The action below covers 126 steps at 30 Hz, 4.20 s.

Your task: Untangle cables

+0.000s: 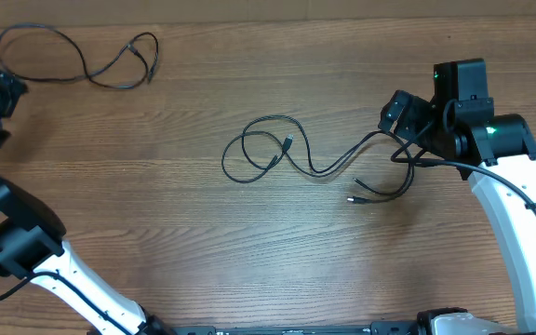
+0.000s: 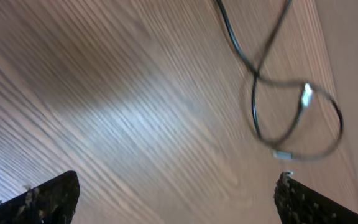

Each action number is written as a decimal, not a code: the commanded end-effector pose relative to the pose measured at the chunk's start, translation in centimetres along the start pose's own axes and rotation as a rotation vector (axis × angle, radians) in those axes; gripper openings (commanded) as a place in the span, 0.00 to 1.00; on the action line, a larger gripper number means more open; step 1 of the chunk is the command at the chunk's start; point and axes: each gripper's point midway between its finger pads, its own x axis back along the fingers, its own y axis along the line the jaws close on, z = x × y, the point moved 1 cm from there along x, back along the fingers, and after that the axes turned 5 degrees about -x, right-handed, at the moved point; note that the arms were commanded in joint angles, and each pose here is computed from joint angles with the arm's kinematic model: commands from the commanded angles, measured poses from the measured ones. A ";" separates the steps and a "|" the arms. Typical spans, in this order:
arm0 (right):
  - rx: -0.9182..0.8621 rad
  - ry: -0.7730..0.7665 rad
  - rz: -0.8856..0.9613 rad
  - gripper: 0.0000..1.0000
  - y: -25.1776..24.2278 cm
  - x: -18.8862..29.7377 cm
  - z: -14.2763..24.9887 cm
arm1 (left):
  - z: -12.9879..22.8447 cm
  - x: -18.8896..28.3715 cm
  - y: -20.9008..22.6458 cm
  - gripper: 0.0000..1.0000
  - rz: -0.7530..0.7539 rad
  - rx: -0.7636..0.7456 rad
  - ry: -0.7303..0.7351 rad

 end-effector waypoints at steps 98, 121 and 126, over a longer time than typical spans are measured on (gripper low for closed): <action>0.001 -0.010 0.006 1.00 -0.1 0.1 -0.2 | 56.5 -5.3 -22.1 0.68 -0.381 -0.312 0.768; 0.001 -0.010 0.006 1.00 -0.1 0.1 -0.2 | 56.8 -7.1 -23.0 0.42 -0.383 -0.226 0.593; 0.001 -0.010 0.006 1.00 -0.1 0.1 -0.2 | 57.9 -6.6 -22.5 0.45 -0.403 -0.257 0.593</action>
